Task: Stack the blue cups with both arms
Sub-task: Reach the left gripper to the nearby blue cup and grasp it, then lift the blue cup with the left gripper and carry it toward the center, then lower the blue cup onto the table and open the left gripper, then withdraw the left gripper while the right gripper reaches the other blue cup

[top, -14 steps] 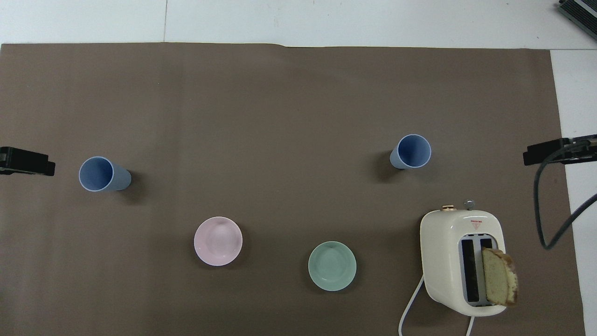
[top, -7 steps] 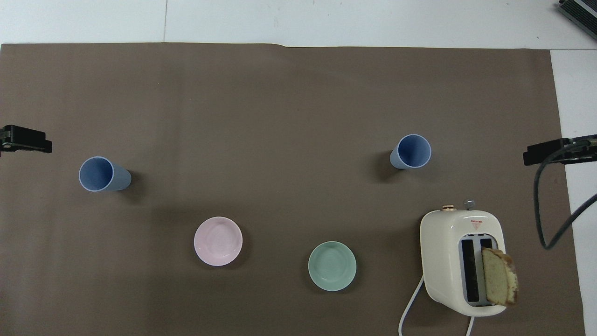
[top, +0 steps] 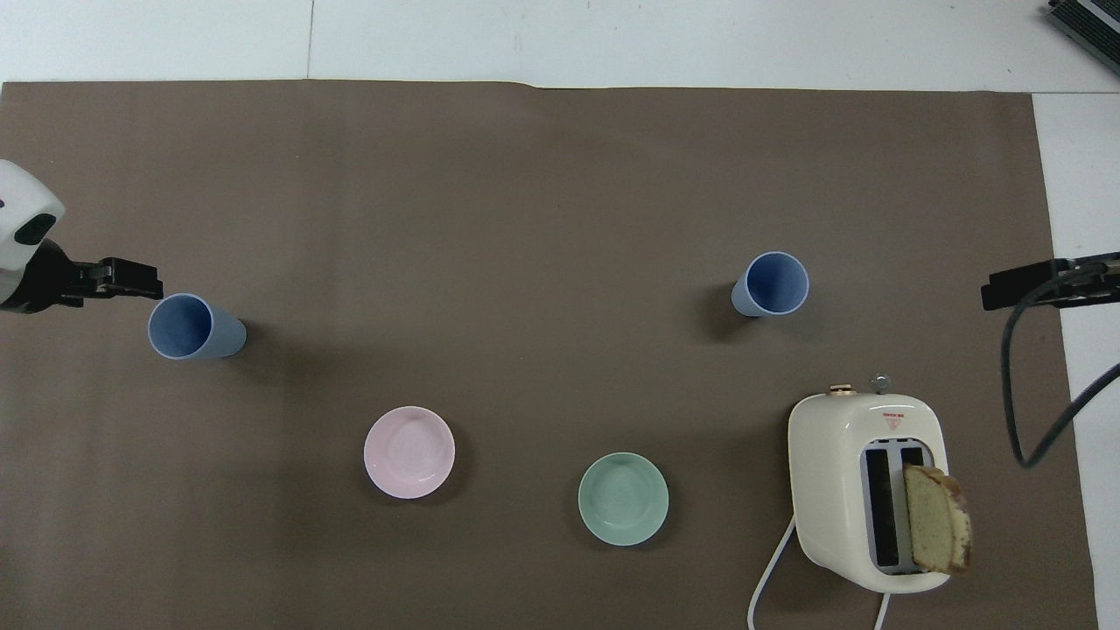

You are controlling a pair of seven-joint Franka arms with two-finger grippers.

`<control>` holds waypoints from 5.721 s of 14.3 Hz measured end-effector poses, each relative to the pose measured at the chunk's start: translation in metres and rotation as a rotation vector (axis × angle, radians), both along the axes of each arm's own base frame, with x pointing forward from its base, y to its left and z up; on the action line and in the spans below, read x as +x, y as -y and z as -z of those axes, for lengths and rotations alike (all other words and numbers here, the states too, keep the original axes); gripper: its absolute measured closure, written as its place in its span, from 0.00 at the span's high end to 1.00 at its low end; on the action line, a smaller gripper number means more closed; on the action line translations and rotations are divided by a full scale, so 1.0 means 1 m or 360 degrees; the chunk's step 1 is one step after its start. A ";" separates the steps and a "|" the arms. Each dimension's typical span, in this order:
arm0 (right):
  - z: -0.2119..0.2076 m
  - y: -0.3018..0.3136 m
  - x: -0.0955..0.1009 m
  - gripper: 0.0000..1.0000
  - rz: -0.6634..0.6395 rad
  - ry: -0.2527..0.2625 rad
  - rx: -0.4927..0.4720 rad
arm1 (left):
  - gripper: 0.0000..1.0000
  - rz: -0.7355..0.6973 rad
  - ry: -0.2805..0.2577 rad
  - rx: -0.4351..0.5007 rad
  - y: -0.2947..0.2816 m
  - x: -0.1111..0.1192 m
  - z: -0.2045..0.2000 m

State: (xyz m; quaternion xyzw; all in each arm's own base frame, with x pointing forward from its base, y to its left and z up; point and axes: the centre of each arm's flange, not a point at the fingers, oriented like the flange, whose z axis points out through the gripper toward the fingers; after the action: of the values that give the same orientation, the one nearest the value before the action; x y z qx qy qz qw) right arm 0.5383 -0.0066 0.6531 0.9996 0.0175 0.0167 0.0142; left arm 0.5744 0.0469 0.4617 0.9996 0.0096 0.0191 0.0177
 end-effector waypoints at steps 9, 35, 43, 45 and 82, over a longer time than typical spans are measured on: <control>0.000 0.000 0.000 1.00 0.0000 0.0000 0.0000 | 1.00 0.0027 -0.0024 -0.0005 -0.026 0.001 0.057; 0.000 0.000 0.000 1.00 0.0000 0.0000 0.0000 | 0.04 -0.0235 0.0056 -0.0185 0.166 0.016 -0.005; 0.000 0.000 0.000 1.00 0.0000 0.0000 0.0000 | 0.04 -0.0219 0.0122 -0.0134 0.345 -0.032 0.020; 0.000 0.000 0.000 1.00 0.0000 0.0000 0.0000 | 0.04 -0.0186 0.0113 -0.0121 0.361 -0.034 0.040; 0.065 -0.009 0.019 1.00 -0.0034 -0.0001 0.0005 | 1.00 0.0107 0.0072 0.0051 0.179 -0.003 -0.048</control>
State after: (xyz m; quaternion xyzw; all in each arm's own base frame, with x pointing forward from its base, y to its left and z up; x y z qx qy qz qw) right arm 0.5569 0.0028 0.5879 0.9994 0.0283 0.0166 0.0124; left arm 0.5711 -0.1320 0.5101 0.9988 -0.0248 0.0412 0.0026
